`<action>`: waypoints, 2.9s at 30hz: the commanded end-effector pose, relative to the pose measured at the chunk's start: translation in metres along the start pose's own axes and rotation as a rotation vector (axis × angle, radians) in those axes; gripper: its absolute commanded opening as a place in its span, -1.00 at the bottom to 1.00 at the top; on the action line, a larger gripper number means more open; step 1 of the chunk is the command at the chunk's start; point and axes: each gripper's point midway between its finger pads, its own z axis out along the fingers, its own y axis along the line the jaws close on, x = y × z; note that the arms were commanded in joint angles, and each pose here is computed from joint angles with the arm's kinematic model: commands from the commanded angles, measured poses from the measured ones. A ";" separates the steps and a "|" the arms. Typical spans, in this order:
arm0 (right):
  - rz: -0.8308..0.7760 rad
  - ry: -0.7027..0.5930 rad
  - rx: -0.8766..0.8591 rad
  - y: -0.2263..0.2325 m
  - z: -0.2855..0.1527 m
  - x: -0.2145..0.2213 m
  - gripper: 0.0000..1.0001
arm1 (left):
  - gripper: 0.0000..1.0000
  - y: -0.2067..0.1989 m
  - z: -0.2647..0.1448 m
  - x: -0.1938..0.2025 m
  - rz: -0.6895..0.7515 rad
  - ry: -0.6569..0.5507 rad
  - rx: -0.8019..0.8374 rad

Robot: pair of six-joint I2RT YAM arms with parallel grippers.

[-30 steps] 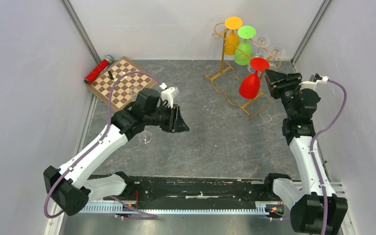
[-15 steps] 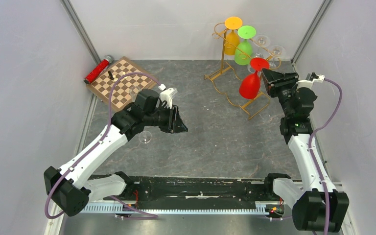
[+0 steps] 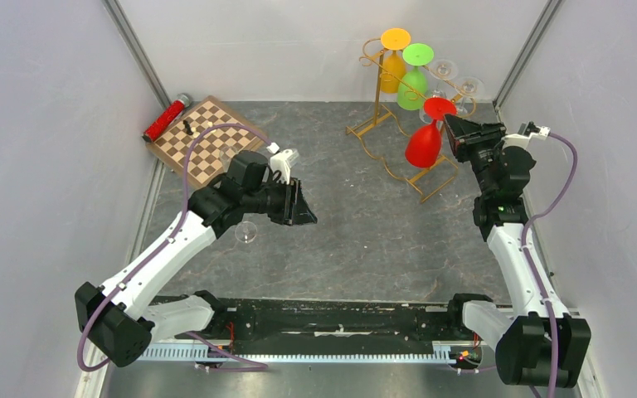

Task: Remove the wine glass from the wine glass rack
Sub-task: Pick up the wine glass from the wine rack.

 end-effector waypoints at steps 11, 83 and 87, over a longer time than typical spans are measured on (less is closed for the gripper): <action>0.014 -0.026 -0.076 0.019 0.004 -0.006 -1.00 | -0.17 -0.002 -0.005 -0.004 0.041 -0.025 0.031; -0.407 0.501 -0.471 0.027 -0.112 0.103 -1.00 | 0.23 -0.029 -0.012 -0.018 -0.117 -0.108 0.162; -0.509 0.555 -0.545 0.021 -0.129 0.120 -1.00 | 0.18 -0.036 -0.013 -0.019 -0.195 -0.116 0.192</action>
